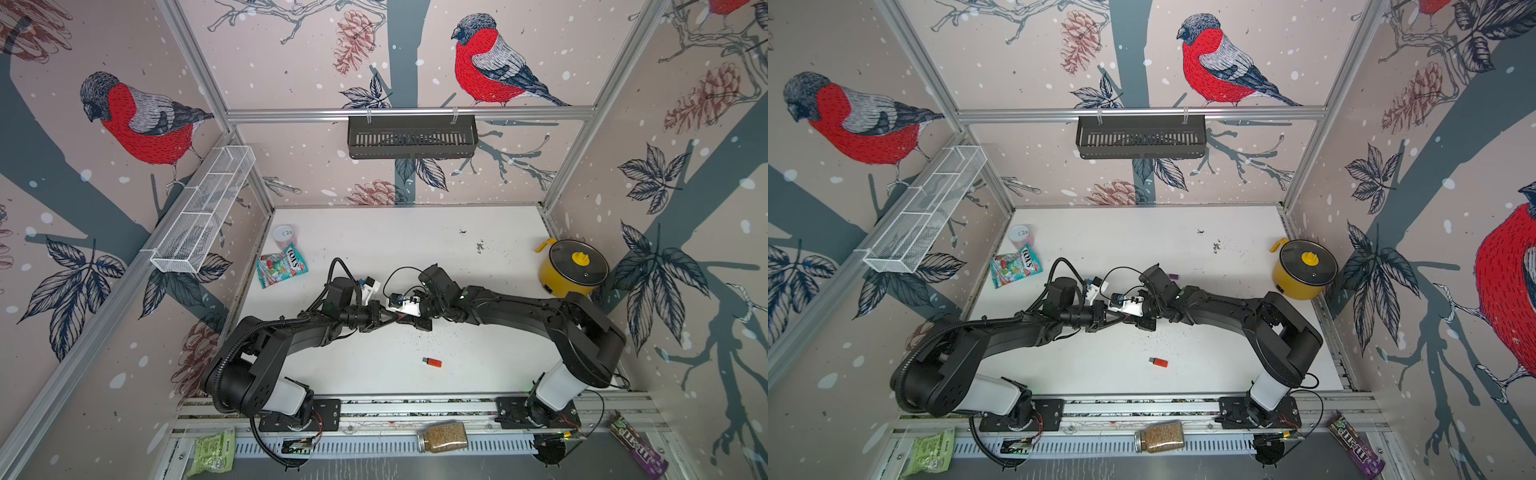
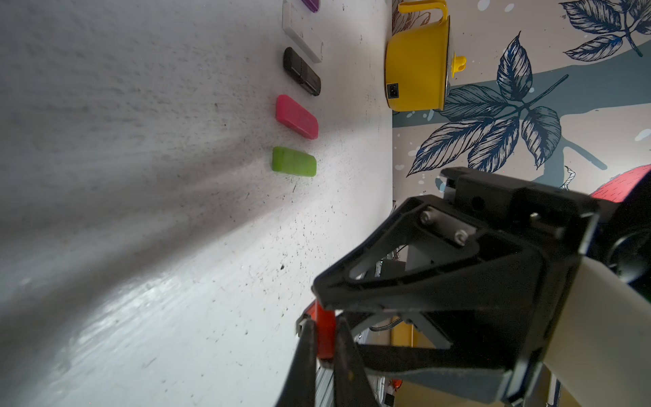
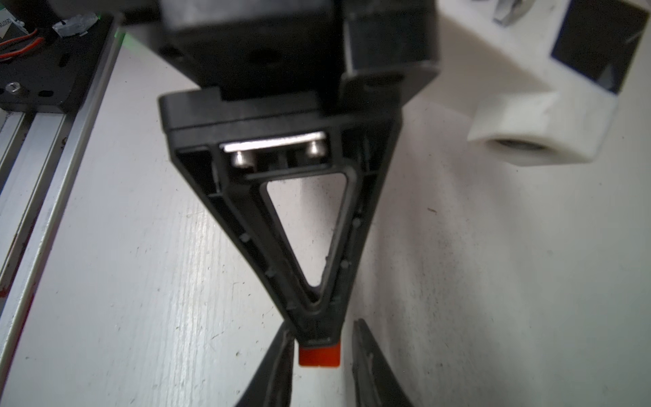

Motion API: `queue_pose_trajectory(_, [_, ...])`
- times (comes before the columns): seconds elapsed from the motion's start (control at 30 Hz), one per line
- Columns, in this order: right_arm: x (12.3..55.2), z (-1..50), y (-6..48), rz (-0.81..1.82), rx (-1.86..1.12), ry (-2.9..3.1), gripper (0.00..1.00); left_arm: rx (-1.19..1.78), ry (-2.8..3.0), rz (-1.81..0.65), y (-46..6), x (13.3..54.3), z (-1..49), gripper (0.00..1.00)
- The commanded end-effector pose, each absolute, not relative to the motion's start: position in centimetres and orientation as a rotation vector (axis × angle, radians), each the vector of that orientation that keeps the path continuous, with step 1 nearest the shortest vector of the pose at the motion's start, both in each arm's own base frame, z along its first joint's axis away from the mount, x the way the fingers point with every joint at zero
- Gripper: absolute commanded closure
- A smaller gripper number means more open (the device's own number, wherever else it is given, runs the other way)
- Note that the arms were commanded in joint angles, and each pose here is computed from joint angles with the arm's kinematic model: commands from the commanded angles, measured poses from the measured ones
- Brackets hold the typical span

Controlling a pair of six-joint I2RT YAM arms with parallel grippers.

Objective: Close the usb drive cover
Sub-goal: Pick up the cover from the center of the board, then pick up the USB drive from the center of the board.

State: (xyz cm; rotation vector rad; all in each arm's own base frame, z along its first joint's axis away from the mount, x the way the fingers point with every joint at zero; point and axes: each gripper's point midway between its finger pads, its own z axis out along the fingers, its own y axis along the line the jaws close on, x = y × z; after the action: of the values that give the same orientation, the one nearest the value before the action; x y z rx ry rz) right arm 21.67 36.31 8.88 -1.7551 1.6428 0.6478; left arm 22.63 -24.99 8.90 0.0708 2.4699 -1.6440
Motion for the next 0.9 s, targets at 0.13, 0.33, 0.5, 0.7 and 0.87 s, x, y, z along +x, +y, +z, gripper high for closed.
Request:
queue_pose_trajectory(0.13, [20.9, 8.2, 32.6, 0.587, -1.845, 1.737, 0.59, 0.104, 2.438, -1.637, -24.9, 23.0, 9.6, 0.92])
queue_pose_trajectory(0.33, [17.3, 6.0, 30.1, 0.537, -1.984, 1.803, 0.55, 0.102, 2.440, -1.629, -24.9, 23.1, 9.5, 0.92])
queue_pose_trajectory(0.5, [15.0, 4.5, 29.2, 0.523, -2.068, 1.824, 0.55, 0.098, 2.446, -1.618, -24.8, 23.1, 9.4, 0.93])
queue_pose_trajectory(0.7, [13.9, 4.1, 28.7, 0.493, -2.124, 1.808, 0.53, 0.097, 2.448, -1.610, -24.8, 23.1, 9.4, 0.93])
queue_pose_trajectory(0.87, [13.1, 3.2, 27.9, 0.468, -2.189, 1.821, 0.53, 0.097, 2.448, -1.608, -24.8, 23.2, 9.3, 0.93])
